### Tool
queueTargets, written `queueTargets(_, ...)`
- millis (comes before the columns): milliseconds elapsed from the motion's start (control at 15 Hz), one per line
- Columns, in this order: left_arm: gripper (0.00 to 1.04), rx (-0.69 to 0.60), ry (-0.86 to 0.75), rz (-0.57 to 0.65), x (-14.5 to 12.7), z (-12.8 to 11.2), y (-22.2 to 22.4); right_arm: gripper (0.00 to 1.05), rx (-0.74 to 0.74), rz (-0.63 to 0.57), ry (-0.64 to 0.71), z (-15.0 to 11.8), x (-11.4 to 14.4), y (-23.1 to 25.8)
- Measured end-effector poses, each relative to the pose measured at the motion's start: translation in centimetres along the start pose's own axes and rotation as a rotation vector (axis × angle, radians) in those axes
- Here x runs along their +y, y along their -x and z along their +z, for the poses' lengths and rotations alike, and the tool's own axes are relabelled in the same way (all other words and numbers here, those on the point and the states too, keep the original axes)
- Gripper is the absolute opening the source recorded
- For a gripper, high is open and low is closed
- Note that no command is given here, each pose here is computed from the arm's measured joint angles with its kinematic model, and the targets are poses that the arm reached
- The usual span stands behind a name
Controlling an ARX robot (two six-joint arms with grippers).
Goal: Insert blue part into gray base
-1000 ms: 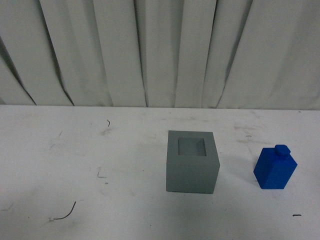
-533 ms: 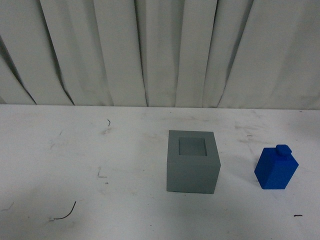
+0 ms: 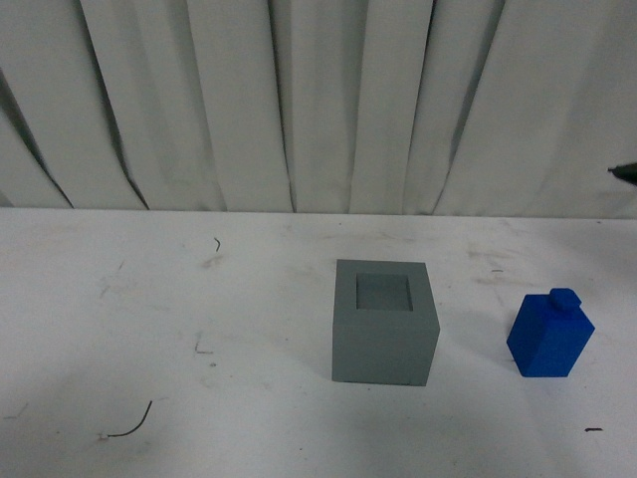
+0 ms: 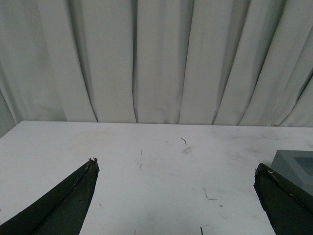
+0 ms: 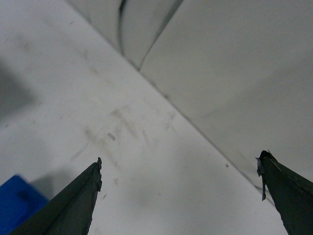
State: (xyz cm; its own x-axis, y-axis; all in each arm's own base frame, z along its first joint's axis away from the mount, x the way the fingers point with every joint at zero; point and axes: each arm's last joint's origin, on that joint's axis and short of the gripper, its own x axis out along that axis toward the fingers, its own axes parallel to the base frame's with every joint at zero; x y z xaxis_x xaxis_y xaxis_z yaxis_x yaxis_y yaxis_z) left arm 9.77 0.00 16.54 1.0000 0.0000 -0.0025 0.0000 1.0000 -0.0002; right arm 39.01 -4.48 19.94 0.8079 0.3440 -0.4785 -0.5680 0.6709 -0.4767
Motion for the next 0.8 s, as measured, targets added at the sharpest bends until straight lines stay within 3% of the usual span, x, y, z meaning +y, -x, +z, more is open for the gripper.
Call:
queueTargets(467,0.98,0.0,0.0,0.0,0.0,0.0,0.0,0.98,0.112,0.37,0.206,-0.3,1.8,-1.3)
queueTargets(533,0.98,0.0,0.0,0.0,0.0,0.0,0.0,0.98,0.157,0.498,0.271,0.1,2.5,-2.5)
queueTargets(800,0.98,0.0,0.0,0.0,0.0,0.0,0.0,0.98,0.229,0.629,0.33,-0.6,3.0,-5.2)
